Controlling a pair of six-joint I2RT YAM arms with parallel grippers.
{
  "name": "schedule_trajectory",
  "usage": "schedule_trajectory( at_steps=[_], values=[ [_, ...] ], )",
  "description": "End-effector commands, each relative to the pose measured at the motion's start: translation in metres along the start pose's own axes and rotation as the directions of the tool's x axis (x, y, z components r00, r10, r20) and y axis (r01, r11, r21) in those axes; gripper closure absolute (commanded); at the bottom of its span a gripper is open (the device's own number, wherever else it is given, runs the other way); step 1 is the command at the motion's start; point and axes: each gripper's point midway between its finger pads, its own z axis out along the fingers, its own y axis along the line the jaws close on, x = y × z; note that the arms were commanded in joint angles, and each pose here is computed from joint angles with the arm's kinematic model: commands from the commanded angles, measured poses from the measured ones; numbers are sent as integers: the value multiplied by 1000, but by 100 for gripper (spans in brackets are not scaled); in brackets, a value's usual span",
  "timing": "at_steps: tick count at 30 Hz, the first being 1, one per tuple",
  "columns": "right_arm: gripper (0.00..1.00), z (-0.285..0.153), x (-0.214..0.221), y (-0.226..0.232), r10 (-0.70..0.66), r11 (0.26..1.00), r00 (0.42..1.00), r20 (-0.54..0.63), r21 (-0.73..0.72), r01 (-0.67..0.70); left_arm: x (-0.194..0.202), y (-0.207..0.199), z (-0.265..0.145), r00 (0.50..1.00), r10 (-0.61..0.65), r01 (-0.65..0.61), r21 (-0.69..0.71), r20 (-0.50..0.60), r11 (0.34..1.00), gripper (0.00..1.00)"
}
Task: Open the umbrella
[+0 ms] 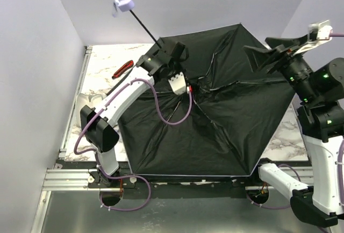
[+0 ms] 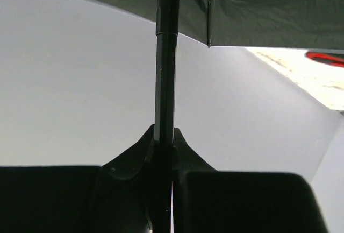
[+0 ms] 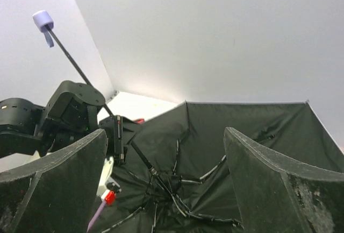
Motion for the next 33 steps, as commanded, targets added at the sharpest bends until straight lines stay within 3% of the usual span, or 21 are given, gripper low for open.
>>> schedule_trajectory(
  at_steps=[1, 5, 9, 15, 18, 22, 26, 33],
  values=[
    [8, -3, -55, 5, -52, 999, 990, 130, 5, 52, 49, 68, -67, 994, 93, -103, -193, -63, 976, 100],
    [8, -3, -79, 9, -70, 998, 981, 179, 6, 70, 82, 81, -84, 994, -53, 30, -232, -94, 972, 100],
    [8, -8, -79, 25, -41, 995, 984, 174, -78, 55, 89, 77, -90, 968, -242, 214, -279, -68, 936, 100],
    [15, -21, -9, 68, -48, 925, 999, 3, -377, 46, 83, 84, -100, 873, -483, 470, -363, 60, 804, 100],
    [17, -17, 22, 58, -32, 936, 996, -82, -353, 2, 72, 91, -111, 839, -524, 538, -379, 151, 753, 100],
    [20, -4, 36, 41, -127, 945, 983, -133, -316, 80, 53, 96, -129, 878, -424, 478, -449, 221, 755, 100],
    [25, 17, 38, 14, -247, 947, 950, -191, -257, 194, 38, 94, -133, 965, -242, 257, -556, 103, 791, 100],
    [31, 43, 43, -5, -384, 906, 873, -302, -307, 292, 40, 100, -134, 966, -257, 220, -554, 10, 803, 100]
  ],
)
